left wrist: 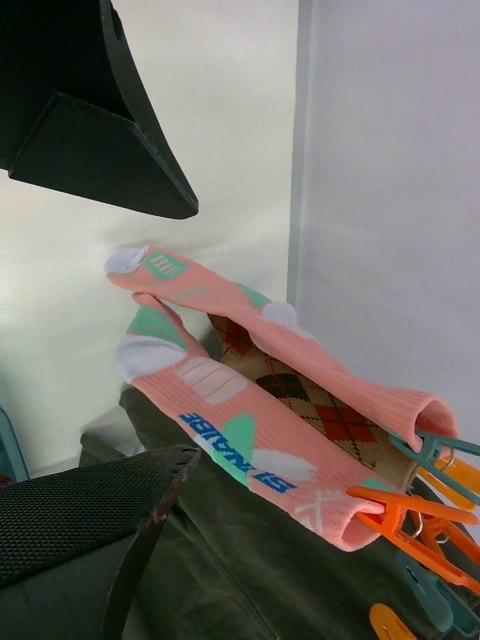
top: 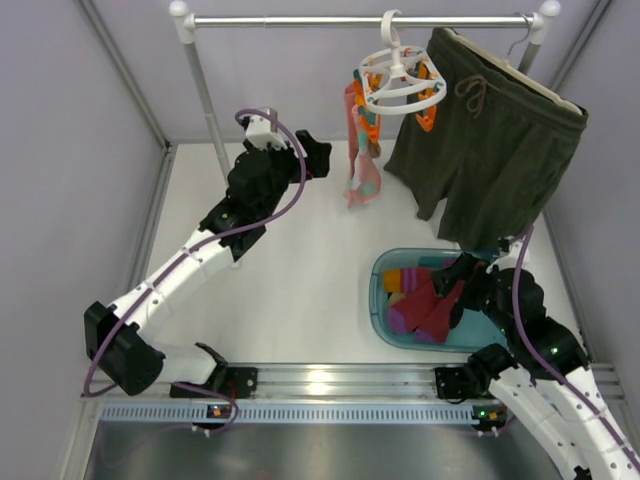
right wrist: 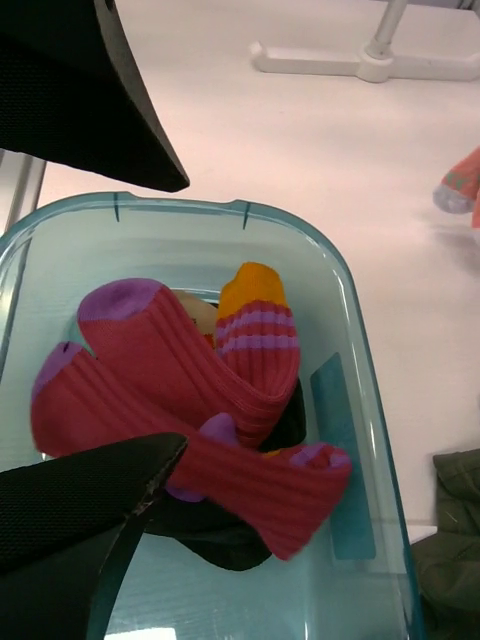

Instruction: Remove the socks clipped to the hanger

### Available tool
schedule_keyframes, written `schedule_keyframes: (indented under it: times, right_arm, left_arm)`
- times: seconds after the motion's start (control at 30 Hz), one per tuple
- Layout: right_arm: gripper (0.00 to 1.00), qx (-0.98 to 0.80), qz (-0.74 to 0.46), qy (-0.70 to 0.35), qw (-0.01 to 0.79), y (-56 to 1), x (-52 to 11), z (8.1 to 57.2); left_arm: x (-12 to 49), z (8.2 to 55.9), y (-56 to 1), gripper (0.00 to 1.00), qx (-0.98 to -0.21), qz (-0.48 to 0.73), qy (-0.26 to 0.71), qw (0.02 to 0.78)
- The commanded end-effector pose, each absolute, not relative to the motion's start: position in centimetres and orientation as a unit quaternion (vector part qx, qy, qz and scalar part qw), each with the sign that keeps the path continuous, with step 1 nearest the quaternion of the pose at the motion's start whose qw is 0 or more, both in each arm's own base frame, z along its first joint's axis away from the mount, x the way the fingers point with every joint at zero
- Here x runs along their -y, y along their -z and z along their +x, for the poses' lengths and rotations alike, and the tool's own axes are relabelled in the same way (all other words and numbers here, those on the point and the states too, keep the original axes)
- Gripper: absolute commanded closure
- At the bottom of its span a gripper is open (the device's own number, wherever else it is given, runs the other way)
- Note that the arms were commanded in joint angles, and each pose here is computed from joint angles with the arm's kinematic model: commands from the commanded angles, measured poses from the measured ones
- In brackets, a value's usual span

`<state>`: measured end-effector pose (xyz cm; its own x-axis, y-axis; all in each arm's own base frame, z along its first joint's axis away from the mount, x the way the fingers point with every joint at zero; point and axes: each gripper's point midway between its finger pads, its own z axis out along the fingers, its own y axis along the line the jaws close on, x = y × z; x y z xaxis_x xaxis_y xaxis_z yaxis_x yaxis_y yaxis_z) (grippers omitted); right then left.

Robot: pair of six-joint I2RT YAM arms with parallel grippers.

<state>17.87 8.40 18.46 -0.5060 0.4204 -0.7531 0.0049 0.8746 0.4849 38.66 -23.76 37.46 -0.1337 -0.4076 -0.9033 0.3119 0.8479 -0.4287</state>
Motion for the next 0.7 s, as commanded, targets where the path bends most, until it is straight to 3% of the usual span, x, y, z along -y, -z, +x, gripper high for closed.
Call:
schedule_keyframes:
  times: [0.0,0.13,0.3,0.5,0.53,0.67]
  right_arm:
    - [0.01,-0.837,0.104,-0.225,0.487,-20.3,-8.7,17.4]
    - [0.01,-0.826,0.035,-0.243,0.508,-22.9,-10.6,18.7]
    - [0.01,-0.703,-0.099,-0.418,0.567,-28.6,-19.3,22.2]
    - [0.02,-0.678,-0.115,-0.357,0.632,-31.0,-22.8,30.4]
    - [0.08,-0.651,-0.110,-0.354,0.662,-33.5,-23.5,31.2]
    - [0.19,-0.633,-0.109,-0.320,0.696,-34.0,-25.6,35.9]
  left_arm:
    - [22.6,37.8,-40.6,0.02,-0.678,-0.034,0.272,0.682]
    - [22.6,37.5,-40.7,0.02,-0.680,-0.021,0.269,0.682]
    - [22.6,36.6,-40.7,0.02,-0.690,-0.010,0.274,0.670]
    - [21.6,35.0,-40.5,0.02,-0.695,-0.014,0.278,0.663]
    - [21.4,34.7,-40.6,0.02,-0.695,-0.012,0.276,0.663]
    - [20.9,33.9,-41.5,0.02,-0.691,-0.009,0.280,0.667]
